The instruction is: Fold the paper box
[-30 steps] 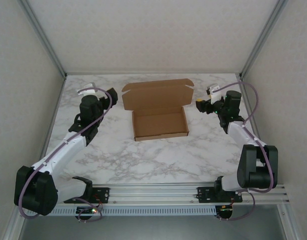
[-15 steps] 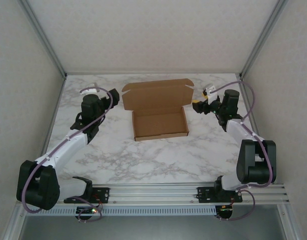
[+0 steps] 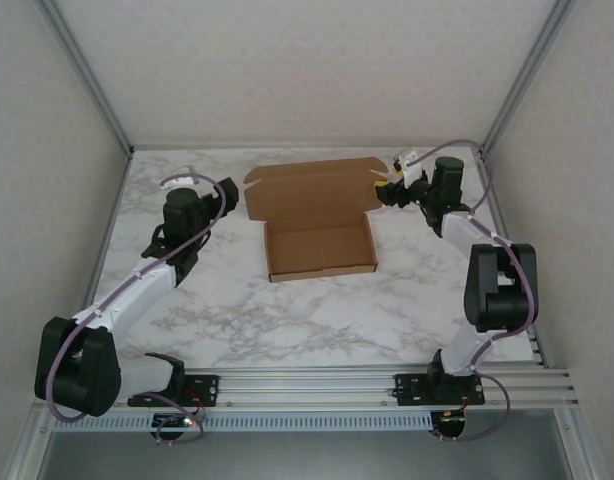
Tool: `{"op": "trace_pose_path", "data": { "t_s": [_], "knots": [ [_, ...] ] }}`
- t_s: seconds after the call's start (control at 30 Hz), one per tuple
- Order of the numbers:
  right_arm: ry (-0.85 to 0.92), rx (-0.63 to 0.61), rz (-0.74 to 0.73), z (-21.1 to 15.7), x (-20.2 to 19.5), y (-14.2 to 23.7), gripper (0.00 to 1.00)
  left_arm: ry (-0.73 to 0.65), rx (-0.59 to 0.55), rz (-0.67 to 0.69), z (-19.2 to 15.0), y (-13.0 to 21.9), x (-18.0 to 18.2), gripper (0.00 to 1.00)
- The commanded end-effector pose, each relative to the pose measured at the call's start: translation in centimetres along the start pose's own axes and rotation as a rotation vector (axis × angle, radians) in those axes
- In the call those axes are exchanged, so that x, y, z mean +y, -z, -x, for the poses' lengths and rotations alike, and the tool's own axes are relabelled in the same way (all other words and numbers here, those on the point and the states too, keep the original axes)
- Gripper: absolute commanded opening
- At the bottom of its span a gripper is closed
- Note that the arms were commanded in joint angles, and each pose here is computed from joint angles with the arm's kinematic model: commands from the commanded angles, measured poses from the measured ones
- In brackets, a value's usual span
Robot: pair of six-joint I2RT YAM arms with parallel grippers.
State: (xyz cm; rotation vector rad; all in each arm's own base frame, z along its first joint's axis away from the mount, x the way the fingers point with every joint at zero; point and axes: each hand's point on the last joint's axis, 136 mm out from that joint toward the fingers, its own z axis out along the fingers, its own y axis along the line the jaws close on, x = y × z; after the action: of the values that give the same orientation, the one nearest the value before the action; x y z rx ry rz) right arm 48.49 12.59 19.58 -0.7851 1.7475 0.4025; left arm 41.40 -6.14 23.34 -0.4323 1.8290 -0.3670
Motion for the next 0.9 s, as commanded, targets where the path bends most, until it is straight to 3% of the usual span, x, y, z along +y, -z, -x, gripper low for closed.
{"op": "trace_pose_path", "data": {
  "t_s": [0.0, 0.23, 0.47, 0.67, 0.87],
  "knots": [
    [0.016, -0.020, 0.046, 1.1, 0.2, -0.9, 0.66, 0.026, 0.001, -0.002, -0.2, -0.6, 0.7, 0.95],
    [0.024, 0.023, 0.162, -0.1, 3.1, -1.8, 0.62, 0.204, 0.046, 0.005, -0.5, -4.0, 2.2, 0.92],
    [0.039, 0.063, 0.159, -0.8, 3.8, -1.8, 0.55, 0.235, 0.068, 0.010, -0.4, -7.0, 1.8, 0.92],
    [0.032, 0.091, 0.092, -1.6, 3.4, -2.1, 0.45, 0.265, 0.263, -0.191, -4.9, -10.6, -1.4, 0.90],
    [0.048, 0.096, 0.059, -1.2, 3.5, -2.3, 0.30, 0.334, 0.237, -0.263, -4.6, -9.9, -2.3, 0.87]
  ]
}}
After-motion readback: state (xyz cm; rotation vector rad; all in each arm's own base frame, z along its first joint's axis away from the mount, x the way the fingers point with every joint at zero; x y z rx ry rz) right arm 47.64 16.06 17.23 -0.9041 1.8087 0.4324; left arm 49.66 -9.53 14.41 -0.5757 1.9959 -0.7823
